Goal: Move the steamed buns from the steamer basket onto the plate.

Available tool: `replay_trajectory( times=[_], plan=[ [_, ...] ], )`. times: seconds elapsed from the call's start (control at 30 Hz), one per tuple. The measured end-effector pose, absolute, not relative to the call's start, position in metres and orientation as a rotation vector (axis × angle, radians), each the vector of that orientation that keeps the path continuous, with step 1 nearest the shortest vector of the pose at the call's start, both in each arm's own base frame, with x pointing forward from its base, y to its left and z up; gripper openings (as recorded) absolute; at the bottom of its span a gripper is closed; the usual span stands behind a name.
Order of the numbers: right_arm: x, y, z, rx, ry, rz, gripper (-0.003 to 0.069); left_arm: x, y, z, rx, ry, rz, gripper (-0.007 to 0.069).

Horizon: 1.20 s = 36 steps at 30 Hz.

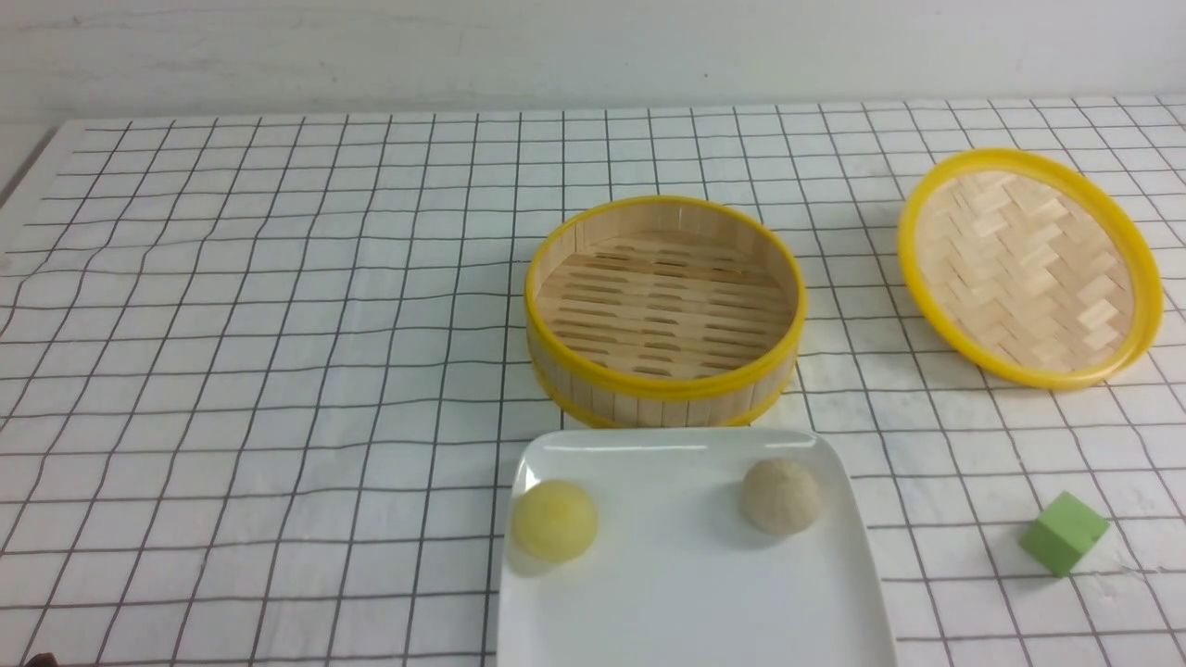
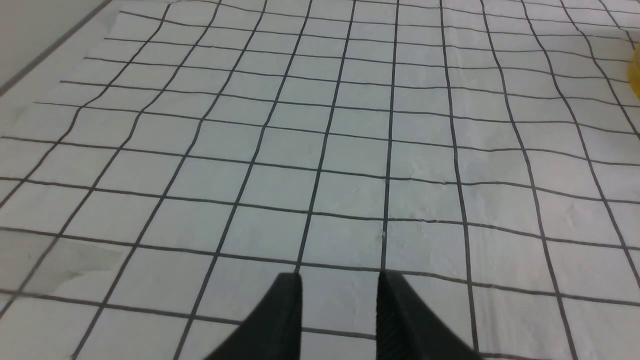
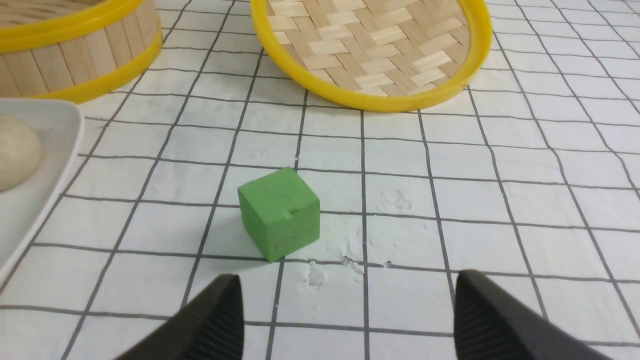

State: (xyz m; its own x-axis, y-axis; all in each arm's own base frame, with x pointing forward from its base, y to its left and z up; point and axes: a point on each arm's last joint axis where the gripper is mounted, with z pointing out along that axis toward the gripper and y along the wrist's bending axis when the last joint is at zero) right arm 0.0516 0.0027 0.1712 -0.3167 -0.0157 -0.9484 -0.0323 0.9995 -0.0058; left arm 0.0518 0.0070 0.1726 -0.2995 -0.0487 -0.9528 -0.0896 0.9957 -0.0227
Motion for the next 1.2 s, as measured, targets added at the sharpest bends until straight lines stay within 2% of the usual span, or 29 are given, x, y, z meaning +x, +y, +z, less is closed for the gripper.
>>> replay_trajectory(
  times=[1.2],
  plan=[
    [0.0516,0.0029,0.1712,-0.033,1.893,0.020,0.0547,0.0517,0.0077,0.1728,-0.088,1.875,0.059,0.0241]
  ],
)
